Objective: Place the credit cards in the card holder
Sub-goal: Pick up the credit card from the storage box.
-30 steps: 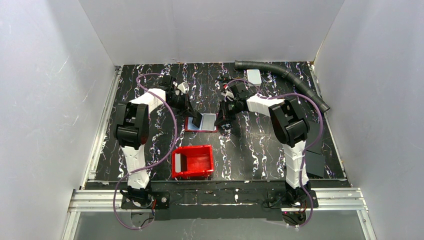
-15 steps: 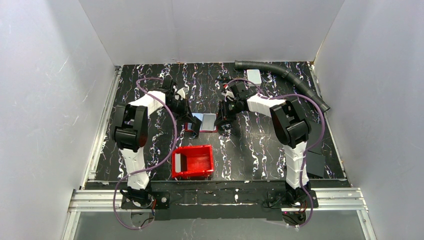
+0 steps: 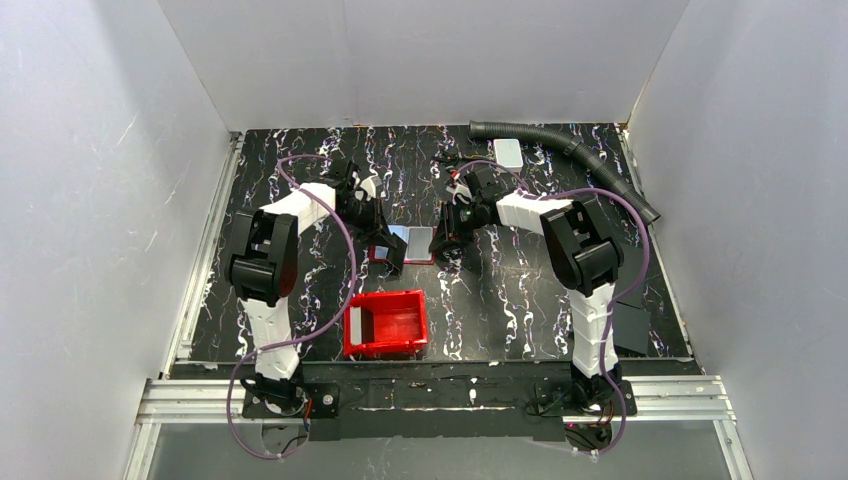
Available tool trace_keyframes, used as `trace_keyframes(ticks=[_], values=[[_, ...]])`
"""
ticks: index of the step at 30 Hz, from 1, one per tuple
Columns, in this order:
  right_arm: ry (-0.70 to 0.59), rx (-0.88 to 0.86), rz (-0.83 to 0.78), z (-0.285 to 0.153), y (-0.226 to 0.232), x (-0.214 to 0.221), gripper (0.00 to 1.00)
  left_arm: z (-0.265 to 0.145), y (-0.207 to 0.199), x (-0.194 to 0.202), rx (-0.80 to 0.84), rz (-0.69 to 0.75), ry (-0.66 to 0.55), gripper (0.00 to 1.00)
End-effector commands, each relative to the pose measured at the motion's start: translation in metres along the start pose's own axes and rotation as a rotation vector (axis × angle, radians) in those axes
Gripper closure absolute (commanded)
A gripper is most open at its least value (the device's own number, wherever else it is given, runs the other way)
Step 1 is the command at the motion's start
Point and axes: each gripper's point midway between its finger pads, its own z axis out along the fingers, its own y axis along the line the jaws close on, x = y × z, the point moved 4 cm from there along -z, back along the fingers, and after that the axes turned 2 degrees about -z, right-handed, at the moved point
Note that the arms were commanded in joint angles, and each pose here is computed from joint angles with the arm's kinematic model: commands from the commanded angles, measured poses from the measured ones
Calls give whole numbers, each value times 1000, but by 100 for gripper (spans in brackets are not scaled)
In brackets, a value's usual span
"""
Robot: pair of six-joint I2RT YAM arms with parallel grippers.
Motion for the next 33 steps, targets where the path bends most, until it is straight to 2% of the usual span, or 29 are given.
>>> trace_keyframes(ticks=[1,8,13,20,33], values=[[-47,-8,-28,-12,5,-10,68,-28,-16,-4,5,30,-64,100],[-44,-18,-27,-12,0,-12,63,-28,-25,-16,106,48,-75,100],[-41,-31,-37,-10,0,-14,63,-21,-16,-21,92,65,-74,100],[-27,-51,-50,-8,-1,-14,65,-15,-14,-28,132,123,-95,100],[-25,-46,-55,-6,-3,-15,70,-1,-2,-33,109,97,-76,100]])
